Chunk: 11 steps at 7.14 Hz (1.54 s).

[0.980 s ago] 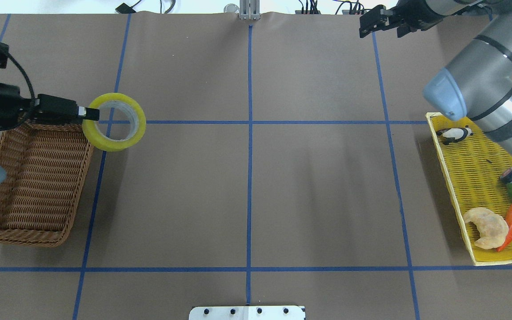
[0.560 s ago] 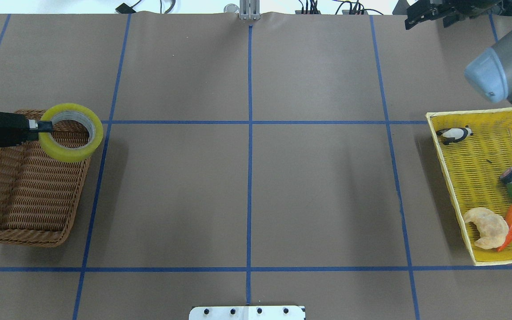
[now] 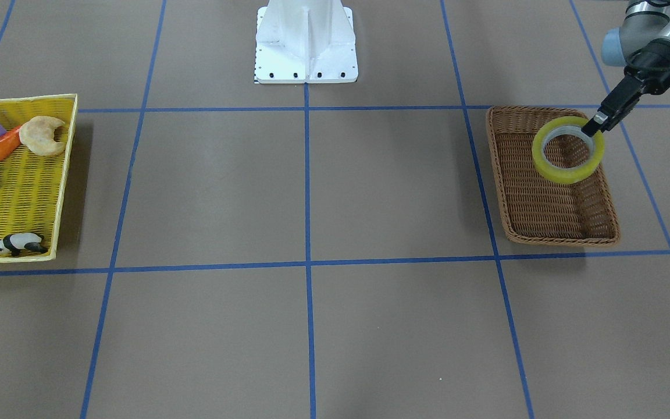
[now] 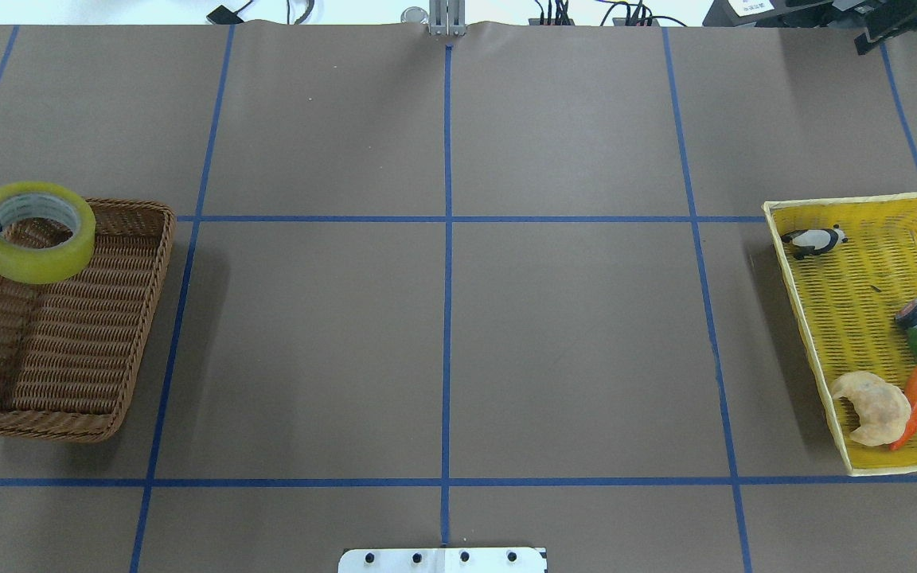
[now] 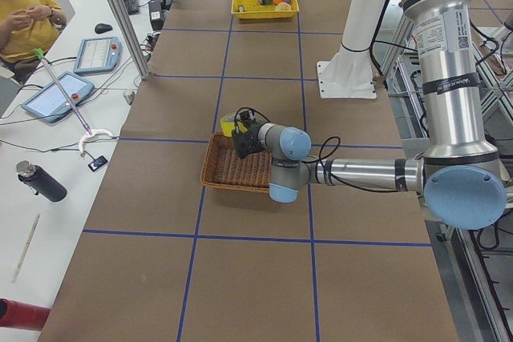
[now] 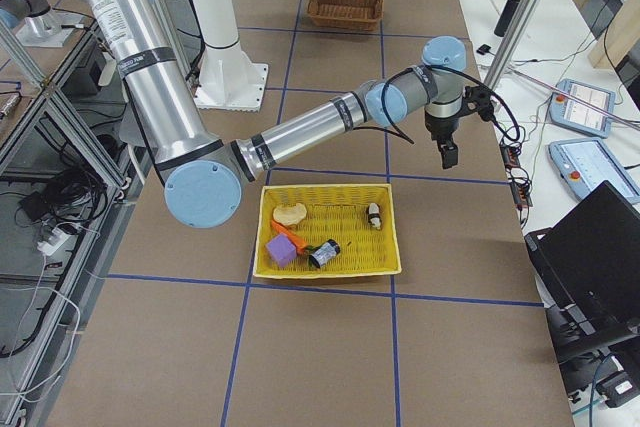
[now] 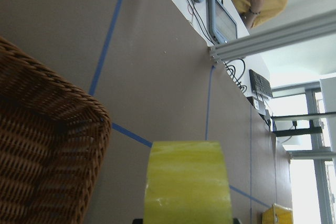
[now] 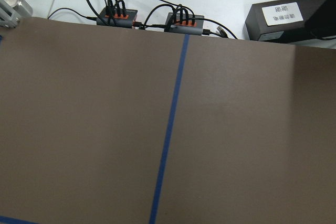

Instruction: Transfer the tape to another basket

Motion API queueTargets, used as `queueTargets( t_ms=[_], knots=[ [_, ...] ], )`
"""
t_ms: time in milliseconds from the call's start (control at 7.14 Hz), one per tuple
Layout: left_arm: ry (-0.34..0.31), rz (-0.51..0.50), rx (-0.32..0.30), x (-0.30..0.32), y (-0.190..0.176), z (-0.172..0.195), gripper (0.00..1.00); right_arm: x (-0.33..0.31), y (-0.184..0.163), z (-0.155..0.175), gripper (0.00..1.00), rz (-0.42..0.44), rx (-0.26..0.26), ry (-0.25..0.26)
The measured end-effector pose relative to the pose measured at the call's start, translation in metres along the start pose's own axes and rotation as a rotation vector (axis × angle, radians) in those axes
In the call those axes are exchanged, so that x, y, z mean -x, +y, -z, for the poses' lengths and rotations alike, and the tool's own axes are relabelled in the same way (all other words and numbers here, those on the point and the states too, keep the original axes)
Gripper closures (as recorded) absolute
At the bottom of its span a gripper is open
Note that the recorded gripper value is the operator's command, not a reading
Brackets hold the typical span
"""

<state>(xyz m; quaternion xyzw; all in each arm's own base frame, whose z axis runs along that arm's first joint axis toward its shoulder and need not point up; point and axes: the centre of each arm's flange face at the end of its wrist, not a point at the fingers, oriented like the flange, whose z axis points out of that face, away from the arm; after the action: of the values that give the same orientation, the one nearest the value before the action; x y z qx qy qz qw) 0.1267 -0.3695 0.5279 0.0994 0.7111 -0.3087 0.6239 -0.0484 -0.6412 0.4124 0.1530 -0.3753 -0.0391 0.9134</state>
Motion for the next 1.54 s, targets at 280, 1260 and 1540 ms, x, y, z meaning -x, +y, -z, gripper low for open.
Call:
queueTargets(
  t_ms=[280, 1260, 1540],
  knots=[
    [-0.035, 0.022, -0.042, 0.022, -0.005, 0.006, 0.84, -0.086, 0.022, 0.007, 0.00, -0.003, 0.048, 0.020],
    [-0.091, -0.156, -0.004, 0.072, -0.008, -0.004, 0.01, -0.189, 0.097, 0.011, 0.00, 0.030, 0.105, 0.046],
    [-0.076, -0.175, 0.008, 0.085, -0.011, -0.002, 0.01, -0.191, 0.099, 0.012, 0.00, 0.028, 0.103, 0.048]
  ],
)
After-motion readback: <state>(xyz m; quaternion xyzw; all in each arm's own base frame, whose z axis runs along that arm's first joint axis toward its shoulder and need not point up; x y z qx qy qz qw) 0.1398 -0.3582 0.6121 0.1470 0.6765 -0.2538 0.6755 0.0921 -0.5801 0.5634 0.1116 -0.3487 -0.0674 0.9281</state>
